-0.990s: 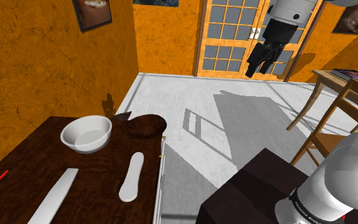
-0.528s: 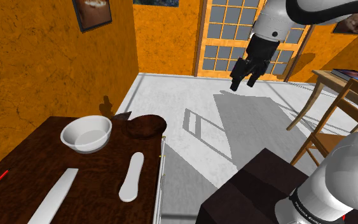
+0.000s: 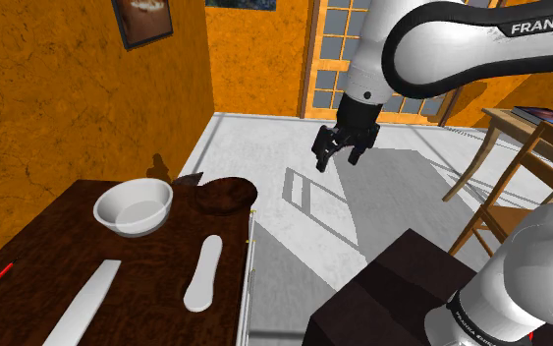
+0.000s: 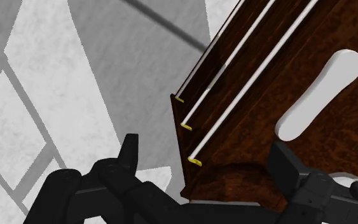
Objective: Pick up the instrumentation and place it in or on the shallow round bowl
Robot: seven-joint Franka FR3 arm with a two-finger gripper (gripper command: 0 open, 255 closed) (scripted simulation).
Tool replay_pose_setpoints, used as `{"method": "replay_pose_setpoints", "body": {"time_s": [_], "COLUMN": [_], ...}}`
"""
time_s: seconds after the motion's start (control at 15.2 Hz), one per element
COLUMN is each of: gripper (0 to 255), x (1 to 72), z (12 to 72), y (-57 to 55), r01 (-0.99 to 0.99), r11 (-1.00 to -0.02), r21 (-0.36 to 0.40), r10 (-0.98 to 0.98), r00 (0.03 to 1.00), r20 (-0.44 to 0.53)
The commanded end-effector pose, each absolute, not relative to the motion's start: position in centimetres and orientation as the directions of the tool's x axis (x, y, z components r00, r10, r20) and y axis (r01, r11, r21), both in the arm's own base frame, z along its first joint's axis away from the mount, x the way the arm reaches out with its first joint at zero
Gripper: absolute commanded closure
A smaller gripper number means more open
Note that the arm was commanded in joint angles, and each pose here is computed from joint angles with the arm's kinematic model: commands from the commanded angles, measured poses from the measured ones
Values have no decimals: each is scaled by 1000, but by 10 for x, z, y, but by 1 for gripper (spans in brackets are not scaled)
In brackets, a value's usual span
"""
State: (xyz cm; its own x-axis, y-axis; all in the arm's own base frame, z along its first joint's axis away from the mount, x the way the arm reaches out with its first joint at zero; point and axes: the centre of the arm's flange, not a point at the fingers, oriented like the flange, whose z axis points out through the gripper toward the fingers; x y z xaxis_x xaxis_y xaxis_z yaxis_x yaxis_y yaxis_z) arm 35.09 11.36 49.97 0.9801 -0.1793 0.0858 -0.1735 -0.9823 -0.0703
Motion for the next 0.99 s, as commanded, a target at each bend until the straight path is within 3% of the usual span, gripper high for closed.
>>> {"method": "replay_pose_setpoints", "body": {"time_s": [0.0,0.92], "gripper": [0,0], "x": [358,418], "z": [482,366], "y": [135,270], "r01": [-202,-380], "r11": [-977,-924], "r21": [-70,-49], "r10": [-207,-382], "r00": [975,923], "r20": [80,36]}}
